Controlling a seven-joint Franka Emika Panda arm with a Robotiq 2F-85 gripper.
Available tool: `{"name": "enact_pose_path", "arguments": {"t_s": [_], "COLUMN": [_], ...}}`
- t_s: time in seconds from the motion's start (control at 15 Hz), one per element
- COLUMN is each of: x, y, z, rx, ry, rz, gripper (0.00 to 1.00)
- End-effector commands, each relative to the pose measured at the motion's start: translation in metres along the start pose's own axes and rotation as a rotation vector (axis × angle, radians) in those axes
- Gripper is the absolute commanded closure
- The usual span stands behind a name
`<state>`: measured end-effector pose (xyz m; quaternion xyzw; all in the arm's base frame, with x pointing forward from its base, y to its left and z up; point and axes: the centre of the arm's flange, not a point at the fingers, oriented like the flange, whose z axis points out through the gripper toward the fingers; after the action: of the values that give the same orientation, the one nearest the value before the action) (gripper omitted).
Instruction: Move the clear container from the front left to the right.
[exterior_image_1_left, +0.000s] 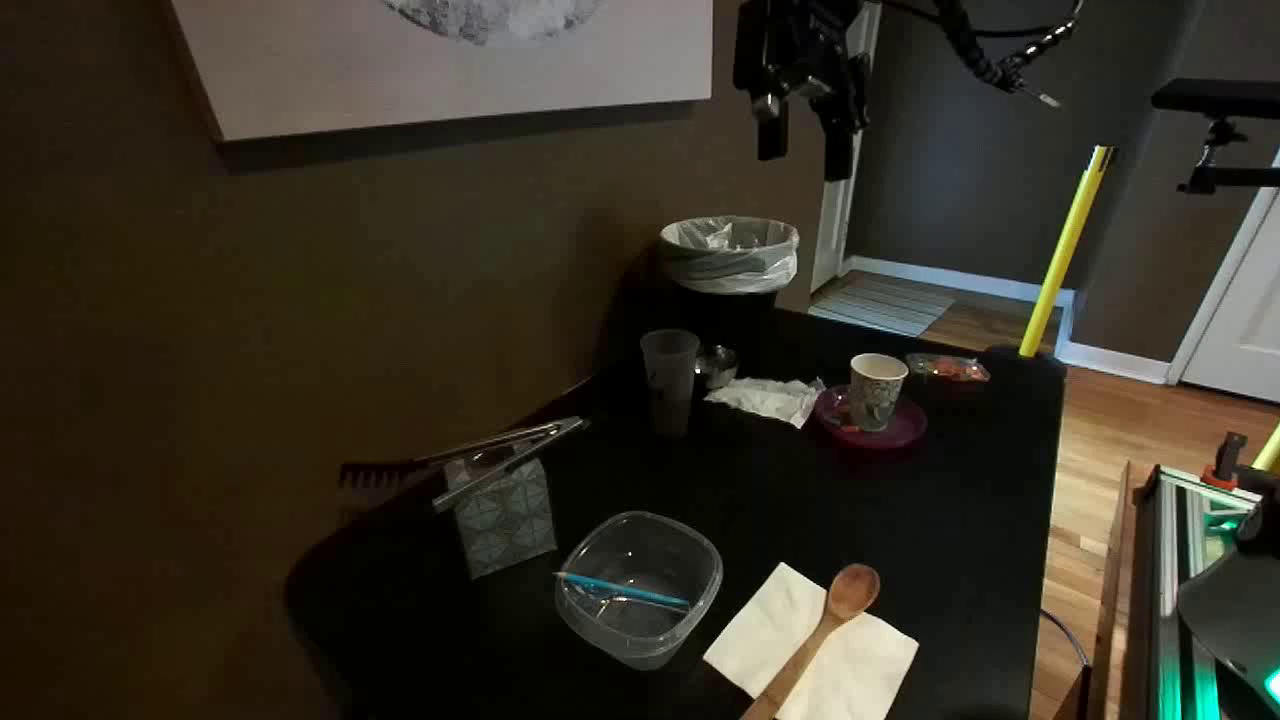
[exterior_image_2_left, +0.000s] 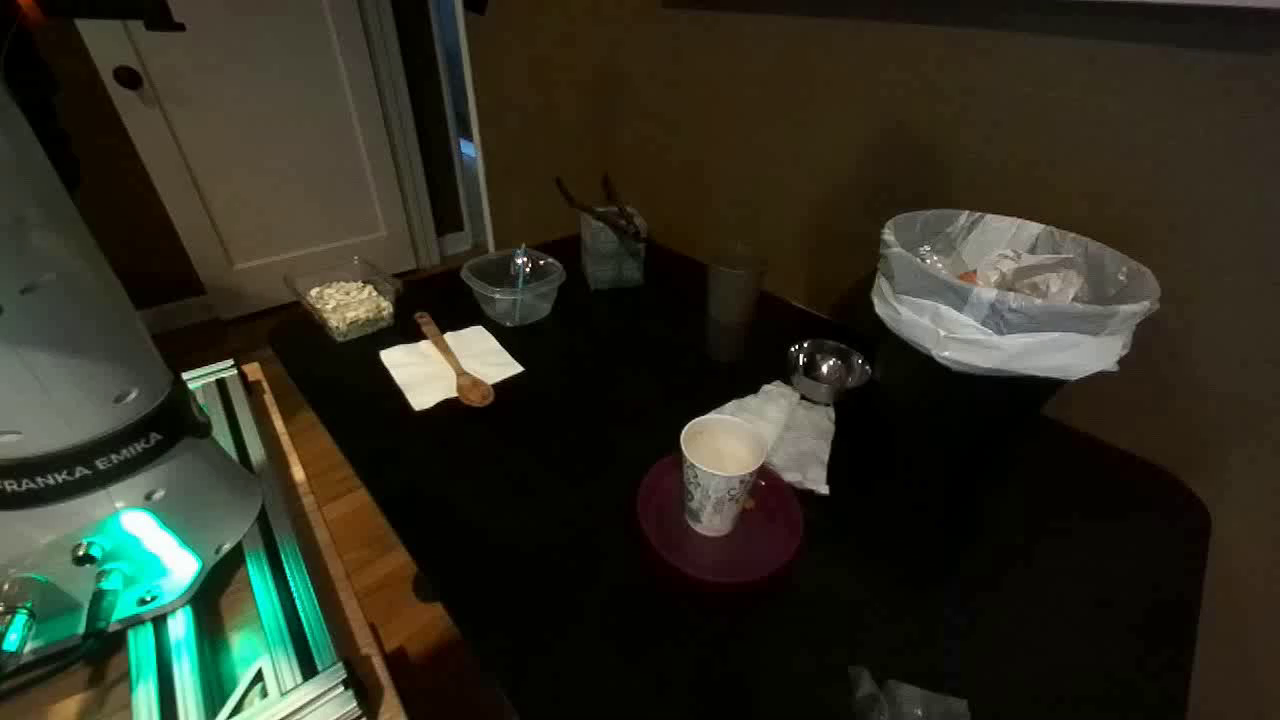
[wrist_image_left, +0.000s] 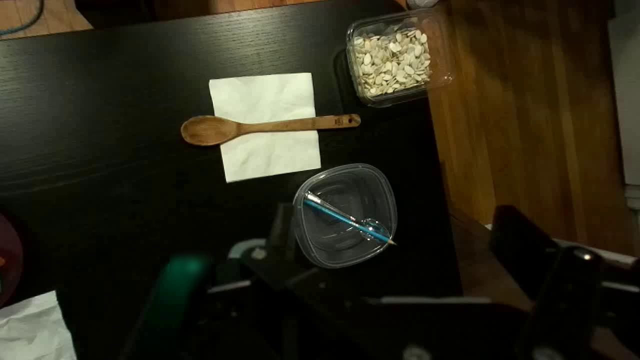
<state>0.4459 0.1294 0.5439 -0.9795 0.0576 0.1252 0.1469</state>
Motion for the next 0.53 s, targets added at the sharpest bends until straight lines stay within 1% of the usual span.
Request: {"name": "enact_pose_path", "arguments": {"t_s": [0.0,0.4,0.47], "x": [0.0,0.0,-0.0015], "y": [0.0,0.0,0.0038], "z": [0.0,0.0,0.0077], "rx": [0.0,0.0,-0.004], "ry": [0.0,0.0,-0.003], "rz": [0.0,0.0,-0.018], "gripper": [0.0,0.0,0.0]}}
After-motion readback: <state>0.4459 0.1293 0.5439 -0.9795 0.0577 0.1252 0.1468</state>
